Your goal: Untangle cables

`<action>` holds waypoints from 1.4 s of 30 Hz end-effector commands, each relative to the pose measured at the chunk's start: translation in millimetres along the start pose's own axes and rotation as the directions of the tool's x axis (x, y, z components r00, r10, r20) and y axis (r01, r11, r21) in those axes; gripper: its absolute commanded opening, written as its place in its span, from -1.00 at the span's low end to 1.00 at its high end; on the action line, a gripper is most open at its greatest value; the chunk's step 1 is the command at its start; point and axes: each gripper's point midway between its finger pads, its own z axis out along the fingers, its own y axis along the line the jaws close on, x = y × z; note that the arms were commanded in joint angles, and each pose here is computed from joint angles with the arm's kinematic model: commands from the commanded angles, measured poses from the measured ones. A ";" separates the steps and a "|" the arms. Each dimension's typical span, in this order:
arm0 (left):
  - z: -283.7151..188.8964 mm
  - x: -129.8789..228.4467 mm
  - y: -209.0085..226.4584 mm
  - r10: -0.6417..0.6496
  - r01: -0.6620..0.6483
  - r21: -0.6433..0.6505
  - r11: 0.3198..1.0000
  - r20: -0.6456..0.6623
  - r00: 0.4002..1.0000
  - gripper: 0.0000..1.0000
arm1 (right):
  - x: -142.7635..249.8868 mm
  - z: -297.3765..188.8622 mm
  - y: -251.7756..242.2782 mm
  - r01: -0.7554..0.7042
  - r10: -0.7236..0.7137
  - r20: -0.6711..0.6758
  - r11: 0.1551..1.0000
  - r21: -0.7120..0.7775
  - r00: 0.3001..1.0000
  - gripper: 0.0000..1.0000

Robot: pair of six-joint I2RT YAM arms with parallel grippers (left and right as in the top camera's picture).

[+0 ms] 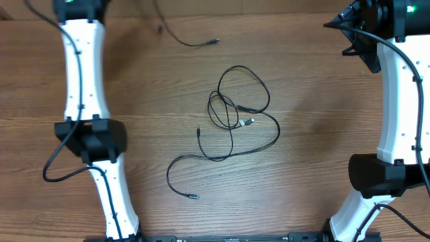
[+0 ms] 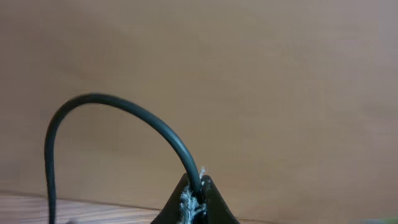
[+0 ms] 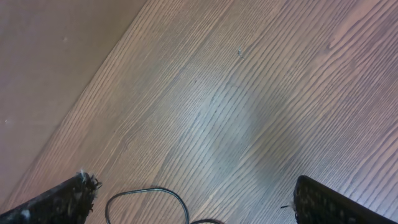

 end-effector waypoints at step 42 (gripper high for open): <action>33.0 197.6 216.7 -0.025 -0.268 -0.482 0.834 -0.519 0.854 0.68 | -4.9 -2.3 -1.2 -0.002 0.002 0.021 1.000 0.002 1.000 1.00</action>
